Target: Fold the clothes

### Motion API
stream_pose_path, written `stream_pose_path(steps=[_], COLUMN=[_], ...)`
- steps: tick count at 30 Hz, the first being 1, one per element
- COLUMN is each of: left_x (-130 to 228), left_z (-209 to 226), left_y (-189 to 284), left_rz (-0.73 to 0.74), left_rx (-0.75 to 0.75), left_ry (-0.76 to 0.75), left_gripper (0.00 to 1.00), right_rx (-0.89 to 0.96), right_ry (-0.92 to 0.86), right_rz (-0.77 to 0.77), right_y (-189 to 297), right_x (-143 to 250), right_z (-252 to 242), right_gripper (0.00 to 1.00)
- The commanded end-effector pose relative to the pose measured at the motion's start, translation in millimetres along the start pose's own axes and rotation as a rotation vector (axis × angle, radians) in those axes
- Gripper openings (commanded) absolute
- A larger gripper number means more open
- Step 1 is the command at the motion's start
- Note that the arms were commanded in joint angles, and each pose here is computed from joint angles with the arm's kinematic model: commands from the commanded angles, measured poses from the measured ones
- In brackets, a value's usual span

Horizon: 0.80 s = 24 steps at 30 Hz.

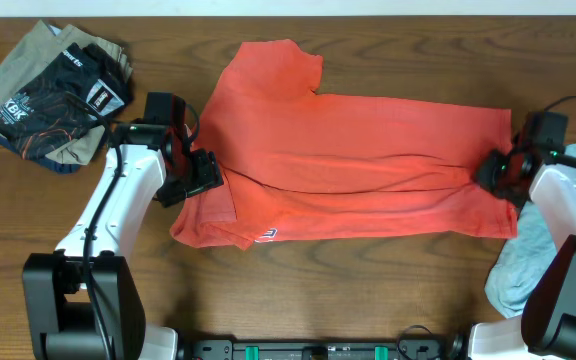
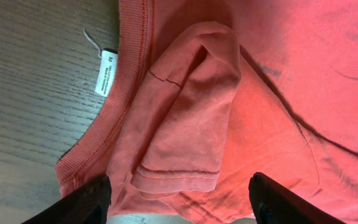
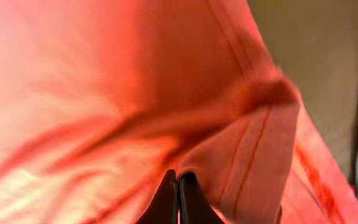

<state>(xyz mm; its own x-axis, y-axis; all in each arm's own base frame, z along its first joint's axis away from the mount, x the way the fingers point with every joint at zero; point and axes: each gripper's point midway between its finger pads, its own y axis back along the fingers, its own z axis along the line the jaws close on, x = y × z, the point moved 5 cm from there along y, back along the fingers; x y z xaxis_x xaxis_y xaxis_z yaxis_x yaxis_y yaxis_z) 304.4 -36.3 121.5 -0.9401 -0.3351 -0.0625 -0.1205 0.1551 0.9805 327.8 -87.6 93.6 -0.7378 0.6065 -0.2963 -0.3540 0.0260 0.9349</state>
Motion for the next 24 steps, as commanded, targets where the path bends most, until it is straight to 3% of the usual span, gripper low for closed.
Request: stream_pose_path(steps=[1, 3, 7, 9, 12, 14, 24], left_x=[2, 2, 2, 2, 2, 2, 2], left_z=[1, 1, 1, 1, 1, 1, 1], left_y=[2, 2, 2, 2, 2, 2, 2], left_rz=[-0.001, -0.001, -0.001, -0.001, -0.002, -0.002, -0.001], left_rx=[-0.002, -0.002, -0.002, -0.002, -0.002, -0.002, -0.002], left_ry=[-0.015, -0.015, -0.015, -0.015, -0.015, -0.015, -0.015], left_gripper=[0.73, 0.73, 0.73, 0.73, 0.73, 0.73, 0.73], right_rx=[-0.02, 0.006, 0.035, 0.017, -0.006, -0.003, 0.042], right_ry=[0.014, 0.014, 0.033, 0.052, 0.063, 0.063, 0.063], right_rz=[-0.058, -0.094, -0.175, -0.225, -0.28, -0.266, -0.139], right_y=[5, 6, 8, 9, 11, 5, -56], right_x=[-17, -23, -37, -47, -58, -56, -40], right_z=[4, 2, 0, 4, 9, 9, -3], right_gripper=[0.06, 0.32, 0.35, 0.33, 0.15, 0.1, 0.01])
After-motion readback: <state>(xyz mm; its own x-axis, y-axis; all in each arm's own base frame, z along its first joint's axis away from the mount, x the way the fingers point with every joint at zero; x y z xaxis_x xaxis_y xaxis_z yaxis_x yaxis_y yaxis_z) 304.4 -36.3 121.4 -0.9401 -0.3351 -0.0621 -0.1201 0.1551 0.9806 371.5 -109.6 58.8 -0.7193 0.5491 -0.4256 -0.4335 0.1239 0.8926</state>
